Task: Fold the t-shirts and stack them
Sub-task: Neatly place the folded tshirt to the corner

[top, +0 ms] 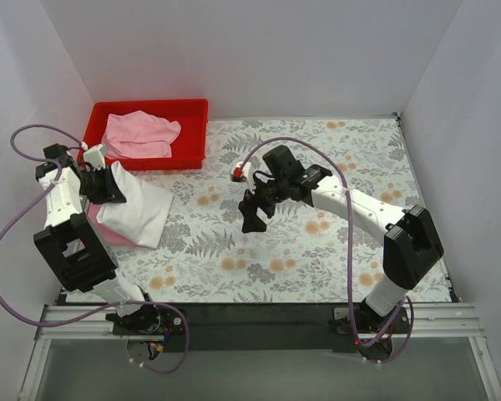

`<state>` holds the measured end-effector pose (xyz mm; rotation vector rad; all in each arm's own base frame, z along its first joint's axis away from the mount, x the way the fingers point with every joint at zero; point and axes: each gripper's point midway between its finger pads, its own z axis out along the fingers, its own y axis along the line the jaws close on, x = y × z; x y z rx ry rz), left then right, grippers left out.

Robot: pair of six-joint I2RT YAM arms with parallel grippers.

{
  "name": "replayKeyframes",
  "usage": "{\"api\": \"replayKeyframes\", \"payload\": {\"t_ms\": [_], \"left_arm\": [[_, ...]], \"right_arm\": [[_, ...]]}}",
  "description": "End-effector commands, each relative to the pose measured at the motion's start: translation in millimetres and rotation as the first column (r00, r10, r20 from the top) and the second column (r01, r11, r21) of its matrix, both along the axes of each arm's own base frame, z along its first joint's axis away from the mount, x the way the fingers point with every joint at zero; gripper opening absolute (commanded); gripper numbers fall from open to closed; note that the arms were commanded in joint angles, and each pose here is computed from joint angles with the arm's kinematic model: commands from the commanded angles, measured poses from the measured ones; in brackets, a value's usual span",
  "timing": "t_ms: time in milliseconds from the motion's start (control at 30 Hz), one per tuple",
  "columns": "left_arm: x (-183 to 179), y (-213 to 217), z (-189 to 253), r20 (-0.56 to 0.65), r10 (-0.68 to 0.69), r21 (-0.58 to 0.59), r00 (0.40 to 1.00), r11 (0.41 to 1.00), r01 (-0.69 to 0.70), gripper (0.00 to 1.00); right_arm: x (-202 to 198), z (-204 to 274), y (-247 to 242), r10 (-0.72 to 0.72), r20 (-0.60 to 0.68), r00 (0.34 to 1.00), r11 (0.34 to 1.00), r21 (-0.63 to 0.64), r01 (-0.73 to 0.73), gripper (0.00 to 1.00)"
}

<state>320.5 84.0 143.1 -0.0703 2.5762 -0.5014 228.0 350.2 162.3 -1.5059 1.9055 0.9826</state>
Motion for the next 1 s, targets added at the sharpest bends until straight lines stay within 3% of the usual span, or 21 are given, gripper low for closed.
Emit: {"api": "replayKeyframes", "payload": {"t_ms": [0,400,567,800,833,900,967], "left_arm": [[6.2,12.9,0.7,0.049,-0.018,0.045,0.999,0.999,0.015,0.0],[7.0,55.6,-53.0,0.013,0.01,0.173,1.0,0.985,-0.012,0.0],[6.6,74.7,-80.9,0.008,0.023,0.277,1.0,0.961,-0.025,0.03],[9.2,104.7,-68.6,0.04,0.098,0.408,0.994,0.907,-0.106,0.36],[9.7,109.8,-58.7,0.063,0.109,0.435,0.992,0.892,-0.126,0.46],[10.3,118.5,-47.4,0.088,0.127,0.478,0.988,0.865,-0.154,0.5],[11.3,120.6,-26.3,0.135,0.118,0.504,0.984,0.847,-0.171,0.71]], "right_arm": [[-3.9,-1.1,3.3,0.028,-0.017,0.999,1.0,0.008,-0.028,0.99],[-5.6,-9.6,2.6,0.031,-0.039,0.999,0.999,-0.008,-0.032,0.98],[-7.8,-12.2,2.1,0.039,-0.05,0.998,0.999,-0.011,-0.039,0.98],[-6.3,-6.5,-2.2,0.03,-0.026,0.999,0.999,-0.015,-0.03,0.98],[-5.8,-6.6,-4.6,0.027,-0.03,0.999,1.0,-0.016,-0.027,0.98],[-5.8,-2.4,-7.9,0.021,-0.032,0.999,1.0,-0.008,-0.021,0.99],[-1.2,2.5,-13.7,0.0,-0.034,0.999,1.0,0.0,0.0,0.99]]}}
